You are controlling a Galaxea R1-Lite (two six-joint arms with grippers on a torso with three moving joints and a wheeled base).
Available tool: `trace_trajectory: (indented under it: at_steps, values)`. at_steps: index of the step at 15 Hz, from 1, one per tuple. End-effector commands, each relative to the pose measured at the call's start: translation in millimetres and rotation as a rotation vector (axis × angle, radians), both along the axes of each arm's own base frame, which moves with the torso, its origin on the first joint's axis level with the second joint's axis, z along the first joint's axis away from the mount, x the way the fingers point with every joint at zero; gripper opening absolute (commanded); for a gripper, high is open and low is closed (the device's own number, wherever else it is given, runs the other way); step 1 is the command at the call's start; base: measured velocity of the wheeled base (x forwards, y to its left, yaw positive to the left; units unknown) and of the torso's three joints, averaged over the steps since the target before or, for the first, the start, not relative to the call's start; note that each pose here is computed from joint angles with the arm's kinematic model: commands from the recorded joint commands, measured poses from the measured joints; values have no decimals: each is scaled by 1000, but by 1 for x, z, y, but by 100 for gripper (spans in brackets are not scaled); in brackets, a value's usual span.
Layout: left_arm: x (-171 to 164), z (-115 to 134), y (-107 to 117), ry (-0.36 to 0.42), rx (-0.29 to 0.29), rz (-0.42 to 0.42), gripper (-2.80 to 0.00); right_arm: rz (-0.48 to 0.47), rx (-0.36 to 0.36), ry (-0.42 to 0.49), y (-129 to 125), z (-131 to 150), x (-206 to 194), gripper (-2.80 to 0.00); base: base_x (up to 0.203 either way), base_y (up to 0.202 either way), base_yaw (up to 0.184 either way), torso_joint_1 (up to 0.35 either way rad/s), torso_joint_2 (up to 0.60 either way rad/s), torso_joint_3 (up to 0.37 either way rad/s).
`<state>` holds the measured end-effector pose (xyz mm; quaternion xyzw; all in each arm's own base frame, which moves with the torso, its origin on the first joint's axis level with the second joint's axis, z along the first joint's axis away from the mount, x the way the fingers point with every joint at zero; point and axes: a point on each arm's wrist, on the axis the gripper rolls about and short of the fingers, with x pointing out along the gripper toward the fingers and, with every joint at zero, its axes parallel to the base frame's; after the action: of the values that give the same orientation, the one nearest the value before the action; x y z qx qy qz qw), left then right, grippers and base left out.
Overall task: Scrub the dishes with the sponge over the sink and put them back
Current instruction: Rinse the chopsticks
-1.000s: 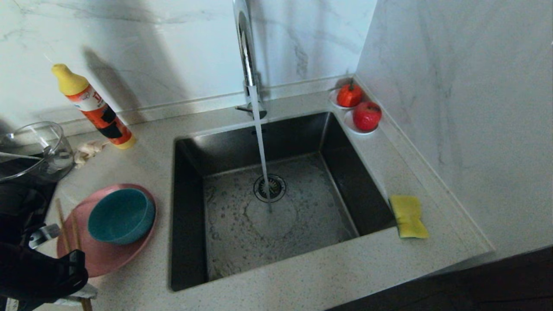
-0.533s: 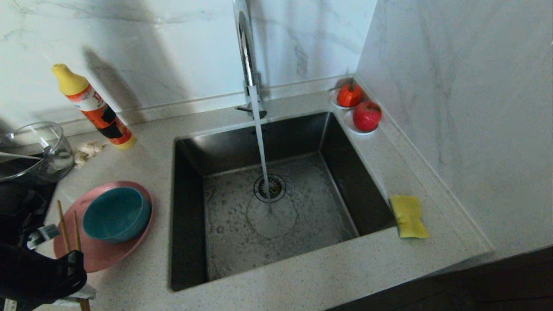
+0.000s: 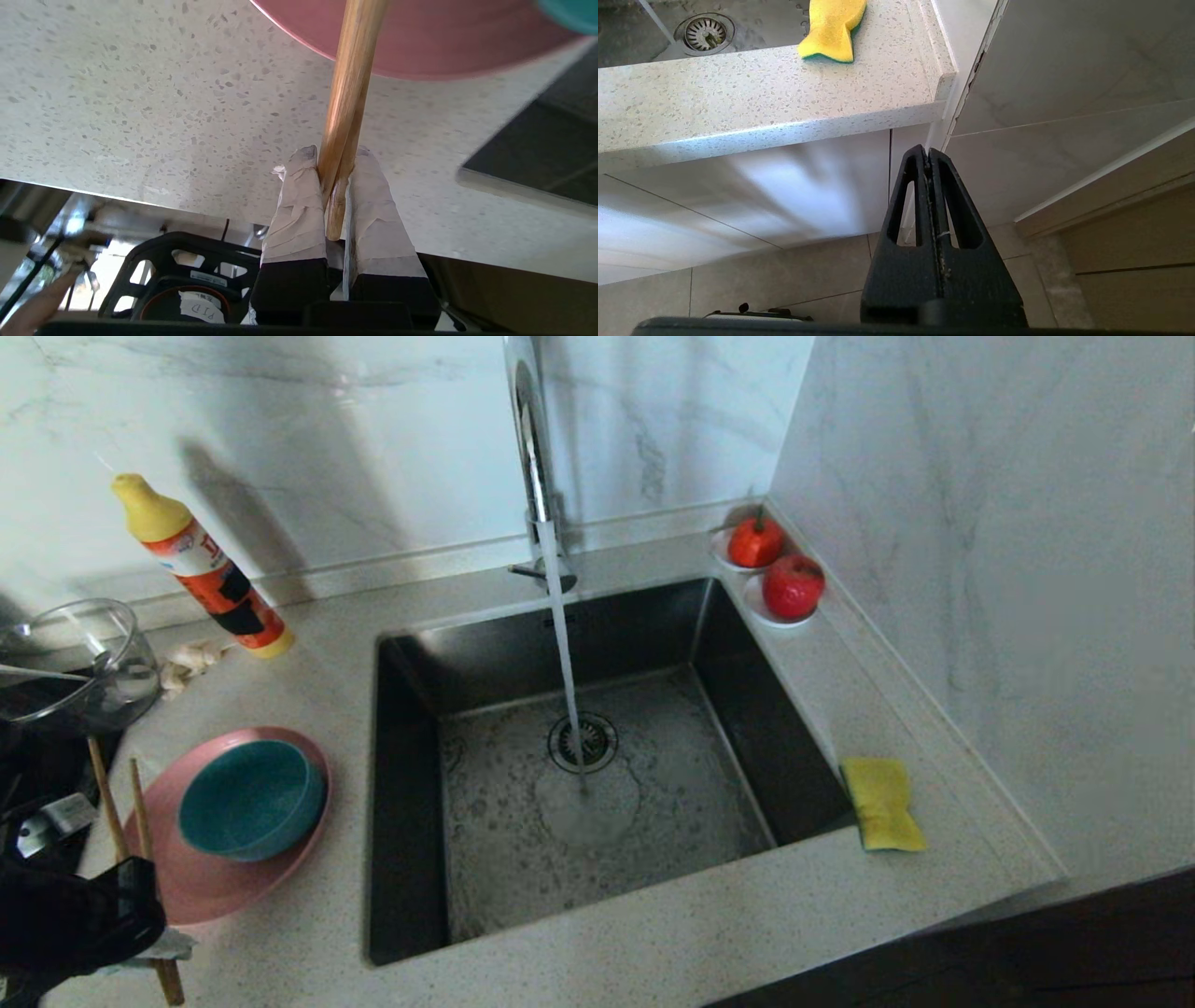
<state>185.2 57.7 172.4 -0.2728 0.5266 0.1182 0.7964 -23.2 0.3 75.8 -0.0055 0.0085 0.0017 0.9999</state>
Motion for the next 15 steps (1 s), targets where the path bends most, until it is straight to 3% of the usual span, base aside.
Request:
trace_trajectory:
  at_steps: [1, 7, 15]
  values:
    - [-11, 12, -4, -56, 16, 12, -280, 0, -1, -1, 0, 0, 0, -280, 0, 0, 0, 0, 0, 0]
    - [-34, 30, -11, -129, 47, 35, -280, 0, 0, 0, 0, 0, 0, -280, 0, 0, 0, 0, 0, 0]
    - [-76, 83, -25, -364, 86, 88, -280, 1, 0, 0, 0, 0, 0, -280, 0, 0, 0, 0, 0, 0]
